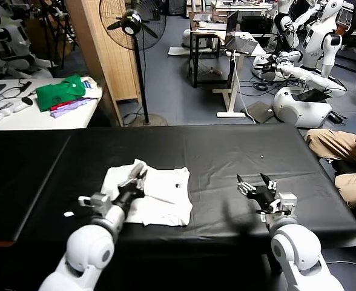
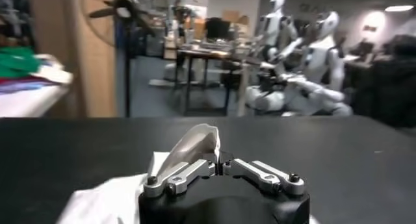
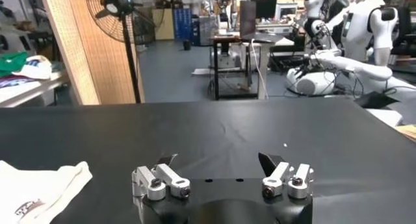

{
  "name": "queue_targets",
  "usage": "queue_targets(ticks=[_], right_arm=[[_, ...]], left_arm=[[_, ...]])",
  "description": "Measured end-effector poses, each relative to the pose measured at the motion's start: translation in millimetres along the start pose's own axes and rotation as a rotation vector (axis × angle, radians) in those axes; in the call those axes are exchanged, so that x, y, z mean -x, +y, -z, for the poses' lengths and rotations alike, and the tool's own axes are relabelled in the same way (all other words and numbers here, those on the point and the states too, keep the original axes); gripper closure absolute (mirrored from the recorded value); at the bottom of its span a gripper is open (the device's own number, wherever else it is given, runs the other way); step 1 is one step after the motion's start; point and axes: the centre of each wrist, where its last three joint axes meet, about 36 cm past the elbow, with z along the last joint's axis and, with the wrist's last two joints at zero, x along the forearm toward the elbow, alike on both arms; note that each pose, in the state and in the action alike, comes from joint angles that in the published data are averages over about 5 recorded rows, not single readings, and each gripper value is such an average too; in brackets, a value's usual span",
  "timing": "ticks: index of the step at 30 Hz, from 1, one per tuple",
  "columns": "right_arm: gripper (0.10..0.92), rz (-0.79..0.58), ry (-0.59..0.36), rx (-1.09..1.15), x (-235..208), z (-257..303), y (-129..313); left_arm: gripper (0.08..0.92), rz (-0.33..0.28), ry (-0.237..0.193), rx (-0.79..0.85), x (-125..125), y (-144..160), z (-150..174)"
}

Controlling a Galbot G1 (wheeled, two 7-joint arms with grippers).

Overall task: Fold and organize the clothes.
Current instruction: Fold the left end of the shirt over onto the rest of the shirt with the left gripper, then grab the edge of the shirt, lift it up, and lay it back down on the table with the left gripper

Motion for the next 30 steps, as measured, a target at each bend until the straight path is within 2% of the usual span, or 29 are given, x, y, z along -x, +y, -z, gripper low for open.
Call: queue_targets(ticks=[16, 18, 21, 25, 28, 30], right_arm=[[0.224, 0.024, 0.013, -0.019, 9.6, -2.2, 2.9], [0.224, 0.027, 0.013, -0.024, 11.8, -1.9, 2.5], [0.224, 0.036, 0.014, -0.032, 16.9, -1.2, 2.3], [0.224, 0.07, 0.014, -0.039, 25.7, -1.1, 6.2], [0.224, 0.129, 0.008, -0.055, 33.4, -2.0, 14.9], [0.224, 0.19, 0.0, -0.069, 39.4, -2.8, 25.1]], left_arm=[[0.857, -0.042, 0.043, -0.032, 11.1, -37.6, -26.1], [0.836, -0.056, 0.05, -0.047, 13.1, -42.9, -29.8], [0.722, -0.089, 0.063, -0.096, 15.9, -53.9, -34.5], [0.504, -0.146, 0.059, -0.202, 19.6, -73.1, -30.9], [0.34, -0.164, -0.002, -0.211, 18.1, -78.5, -20.7], [0.255, -0.151, -0.055, -0.17, 13.3, -73.5, -14.3]])
